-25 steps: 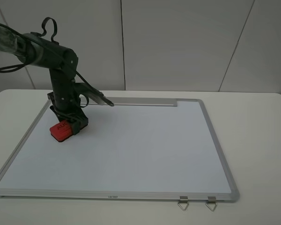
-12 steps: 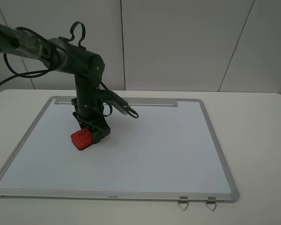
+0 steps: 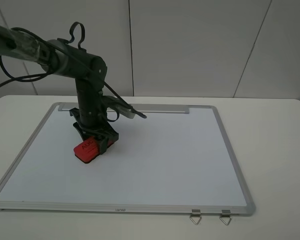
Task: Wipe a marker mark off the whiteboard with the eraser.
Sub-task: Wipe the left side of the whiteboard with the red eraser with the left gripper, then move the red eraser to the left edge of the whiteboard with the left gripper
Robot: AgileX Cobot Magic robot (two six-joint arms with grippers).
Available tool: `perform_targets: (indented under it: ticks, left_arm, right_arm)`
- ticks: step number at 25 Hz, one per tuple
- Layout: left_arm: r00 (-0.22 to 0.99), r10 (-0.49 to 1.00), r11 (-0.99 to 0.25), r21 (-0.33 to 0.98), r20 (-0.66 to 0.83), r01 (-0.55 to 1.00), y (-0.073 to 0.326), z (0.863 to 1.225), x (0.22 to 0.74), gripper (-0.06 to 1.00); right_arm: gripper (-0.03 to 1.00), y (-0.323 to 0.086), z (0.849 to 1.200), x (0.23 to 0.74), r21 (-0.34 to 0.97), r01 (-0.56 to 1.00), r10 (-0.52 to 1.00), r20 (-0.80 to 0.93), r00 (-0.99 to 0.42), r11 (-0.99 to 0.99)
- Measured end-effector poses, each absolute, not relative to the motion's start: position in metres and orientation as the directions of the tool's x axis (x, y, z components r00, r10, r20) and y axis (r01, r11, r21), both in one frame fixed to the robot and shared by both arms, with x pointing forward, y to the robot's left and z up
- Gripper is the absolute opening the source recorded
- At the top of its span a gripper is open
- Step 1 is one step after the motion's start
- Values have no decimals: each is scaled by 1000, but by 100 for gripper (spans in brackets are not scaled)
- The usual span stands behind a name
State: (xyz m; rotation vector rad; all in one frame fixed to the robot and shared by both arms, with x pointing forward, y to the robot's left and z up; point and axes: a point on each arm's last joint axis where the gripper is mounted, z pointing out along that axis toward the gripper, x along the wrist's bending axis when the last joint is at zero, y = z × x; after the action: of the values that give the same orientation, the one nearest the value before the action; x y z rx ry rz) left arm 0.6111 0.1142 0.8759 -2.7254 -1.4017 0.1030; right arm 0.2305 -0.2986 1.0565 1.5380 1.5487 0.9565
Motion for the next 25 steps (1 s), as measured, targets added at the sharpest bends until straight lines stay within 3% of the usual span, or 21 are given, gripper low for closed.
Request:
perform_targets:
  ticks: [7,12,18,25]
  left_arm:
    - [443,897,-442,-56,-9,895,148,902,598,55]
    - [269,963,-269,-8,-5,963,186,919,567,55]
    - [94,996,-94,-3,1,996,226,915,533,55]
    - [-9,1000,9,-51,7,999,265,899,508,55]
  right_arm:
    - [83,-299,1057,231,894,448,1000,0,-7,3]
    - [83,-299,1057,231,894,448,1000,0,-7,3]
    - [83,-299,1057,231,894,448,1000,0,-7,3]
    - [83,-299,1057,231,894,448,1000,0,-7,3]
